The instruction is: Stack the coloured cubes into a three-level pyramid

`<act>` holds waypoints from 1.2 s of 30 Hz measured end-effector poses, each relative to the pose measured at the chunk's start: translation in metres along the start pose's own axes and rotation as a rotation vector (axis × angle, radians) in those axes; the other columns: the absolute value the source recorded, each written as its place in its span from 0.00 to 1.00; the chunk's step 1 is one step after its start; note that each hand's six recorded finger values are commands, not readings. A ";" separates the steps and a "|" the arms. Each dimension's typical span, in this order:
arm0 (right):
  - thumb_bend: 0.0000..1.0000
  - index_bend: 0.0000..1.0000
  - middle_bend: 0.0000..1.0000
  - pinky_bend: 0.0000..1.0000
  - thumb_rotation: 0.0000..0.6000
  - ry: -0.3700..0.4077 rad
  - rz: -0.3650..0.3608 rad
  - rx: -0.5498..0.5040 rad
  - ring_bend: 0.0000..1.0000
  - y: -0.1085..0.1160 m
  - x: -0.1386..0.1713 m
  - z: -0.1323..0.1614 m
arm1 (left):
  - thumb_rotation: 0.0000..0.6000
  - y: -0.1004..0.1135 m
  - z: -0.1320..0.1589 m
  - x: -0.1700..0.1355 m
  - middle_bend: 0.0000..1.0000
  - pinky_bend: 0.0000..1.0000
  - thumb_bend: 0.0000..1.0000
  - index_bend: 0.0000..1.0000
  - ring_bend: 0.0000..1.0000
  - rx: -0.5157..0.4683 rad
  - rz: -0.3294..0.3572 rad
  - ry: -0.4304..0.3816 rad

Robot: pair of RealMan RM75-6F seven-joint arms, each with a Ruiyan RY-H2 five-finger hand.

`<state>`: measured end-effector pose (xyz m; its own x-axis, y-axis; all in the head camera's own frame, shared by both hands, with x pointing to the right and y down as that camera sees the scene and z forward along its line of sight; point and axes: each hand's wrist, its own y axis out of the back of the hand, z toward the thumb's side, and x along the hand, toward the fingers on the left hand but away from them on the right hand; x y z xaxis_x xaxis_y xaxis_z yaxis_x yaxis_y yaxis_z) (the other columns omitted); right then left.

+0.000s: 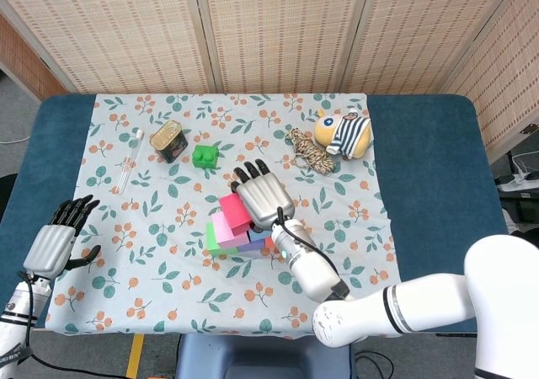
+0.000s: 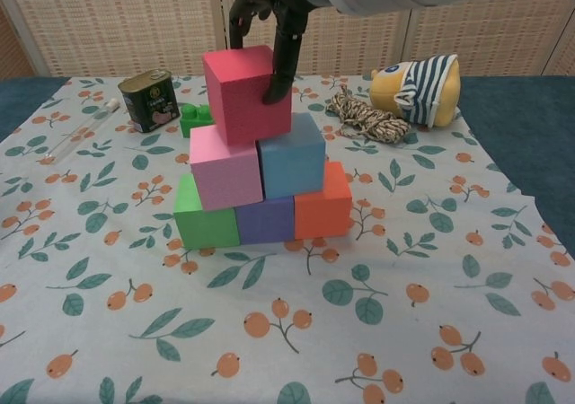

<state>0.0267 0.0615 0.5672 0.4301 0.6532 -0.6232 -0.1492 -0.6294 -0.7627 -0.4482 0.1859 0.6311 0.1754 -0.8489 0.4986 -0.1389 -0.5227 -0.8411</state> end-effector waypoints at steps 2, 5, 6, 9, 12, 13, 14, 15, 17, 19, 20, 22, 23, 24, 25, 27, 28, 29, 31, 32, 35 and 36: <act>0.14 0.63 0.10 0.00 1.00 -0.008 0.005 0.005 0.00 0.001 0.002 0.000 | 1.00 0.000 0.000 0.000 0.00 0.02 0.35 0.00 0.00 0.000 -0.002 -0.002; 0.14 0.64 0.10 0.00 1.00 -0.016 0.009 0.015 0.00 0.001 0.004 -0.001 | 1.00 -0.001 0.001 0.000 0.00 0.02 0.35 0.00 0.00 0.000 -0.006 -0.005; 0.14 0.63 0.10 0.00 1.00 -0.018 0.012 0.017 0.00 0.000 0.004 -0.001 | 1.00 -0.001 0.001 0.000 0.00 0.02 0.35 0.00 0.00 -0.001 -0.006 -0.006; 0.14 0.63 0.10 0.00 1.00 -0.026 0.018 0.029 0.00 -0.001 0.006 -0.001 | 1.00 -0.001 0.001 0.000 0.00 0.02 0.35 0.00 0.00 -0.001 -0.005 -0.006; 0.14 0.63 0.10 0.00 1.00 -0.028 0.022 0.029 0.00 -0.003 0.006 0.000 | 1.00 -0.001 0.002 -0.001 0.00 0.02 0.35 0.00 0.00 -0.003 -0.005 -0.007; 0.14 0.63 0.10 0.00 1.00 -0.028 0.022 0.028 0.00 -0.004 0.005 0.001 | 1.00 -0.001 0.002 -0.001 0.00 0.02 0.35 0.00 0.00 -0.003 -0.005 -0.007; 0.14 0.63 0.10 0.00 1.00 -0.029 0.023 0.029 0.00 -0.005 0.005 0.001 | 1.00 -0.001 0.002 -0.001 0.00 0.02 0.35 0.00 0.00 -0.003 -0.006 -0.008; 0.14 0.63 0.10 0.00 1.00 -0.031 0.023 0.031 0.00 -0.005 0.005 0.001 | 1.00 -0.001 0.002 -0.001 0.00 0.02 0.35 0.00 0.00 -0.002 -0.007 -0.009; 0.14 0.62 0.10 0.00 1.00 -0.033 0.025 0.032 0.00 -0.006 0.004 0.002 | 1.00 -0.001 0.002 0.000 0.00 0.02 0.35 0.00 0.00 -0.003 -0.008 -0.009; 0.14 0.62 0.10 0.00 1.00 -0.034 0.023 0.029 0.00 -0.006 0.004 0.003 | 1.00 -0.001 0.001 0.000 0.00 0.02 0.35 0.00 0.00 -0.003 -0.008 -0.008; 0.14 0.62 0.10 0.00 1.00 -0.034 0.021 0.026 0.00 -0.006 0.003 0.003 | 1.00 -0.001 0.001 0.000 0.00 0.02 0.35 0.00 0.00 -0.003 -0.008 -0.008; 0.14 0.62 0.10 0.00 1.00 -0.034 0.018 0.024 0.00 -0.006 0.003 0.004 | 1.00 -0.001 0.001 -0.001 0.00 0.02 0.35 0.00 0.00 -0.003 -0.008 -0.008; 0.14 0.61 0.10 0.00 1.00 -0.033 0.016 0.023 0.00 -0.006 0.003 0.005 | 1.00 -0.001 0.001 -0.001 0.00 0.02 0.35 0.00 0.00 -0.004 -0.008 -0.008; 0.14 0.61 0.10 0.00 1.00 -0.032 0.015 0.021 0.00 -0.007 0.003 0.006 | 1.00 -0.001 0.001 -0.001 0.00 0.02 0.35 0.00 0.00 -0.004 -0.008 -0.008; 0.14 0.60 0.10 0.00 1.00 -0.032 0.014 0.021 0.00 -0.007 0.003 0.007 | 1.00 -0.001 0.001 -0.001 0.00 0.02 0.35 0.00 0.00 -0.005 -0.009 -0.009; 0.14 0.58 0.10 0.00 1.00 -0.032 0.012 0.021 0.00 -0.007 0.002 0.008 | 1.00 -0.001 0.001 -0.001 0.00 0.02 0.35 0.00 0.00 -0.006 -0.009 -0.009; 0.14 0.57 0.10 0.00 1.00 -0.033 0.012 0.022 0.00 -0.007 0.002 0.008 | 1.00 -0.001 0.001 -0.001 0.00 0.02 0.35 0.00 0.00 -0.006 -0.009 -0.009; 0.14 0.55 0.10 0.00 1.00 -0.034 0.011 0.023 0.00 -0.007 0.002 0.009 | 1.00 -0.001 0.001 -0.001 0.00 0.02 0.35 0.00 0.00 -0.007 -0.010 -0.010; 0.14 0.49 0.10 0.00 1.00 -0.038 0.010 0.023 0.00 -0.008 0.002 0.009 | 1.00 -0.001 0.001 -0.001 0.00 0.02 0.35 0.00 0.00 -0.008 -0.011 -0.011; 0.14 0.44 0.10 0.00 1.00 -0.040 0.011 0.023 0.00 -0.008 0.003 0.009 | 1.00 -0.001 0.001 -0.001 0.00 0.02 0.35 0.00 0.00 -0.008 -0.012 -0.011; 0.14 0.33 0.10 0.00 1.00 -0.046 0.020 0.021 0.00 -0.010 0.003 0.009 | 1.00 -0.002 0.001 -0.001 0.00 0.02 0.35 0.00 0.00 -0.008 -0.014 -0.014; 0.14 0.31 0.10 0.00 1.00 -0.047 0.023 0.019 0.00 -0.010 0.003 0.009 | 1.00 -0.002 0.001 -0.001 0.00 0.02 0.35 0.00 0.00 -0.008 -0.014 -0.014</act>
<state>0.0216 0.0736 0.5713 0.3841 0.6580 -0.6477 -0.1754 -0.6367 -0.7509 -0.4467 0.1876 0.6319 0.1912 -0.8402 0.5075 -0.1445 -0.5355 -0.8321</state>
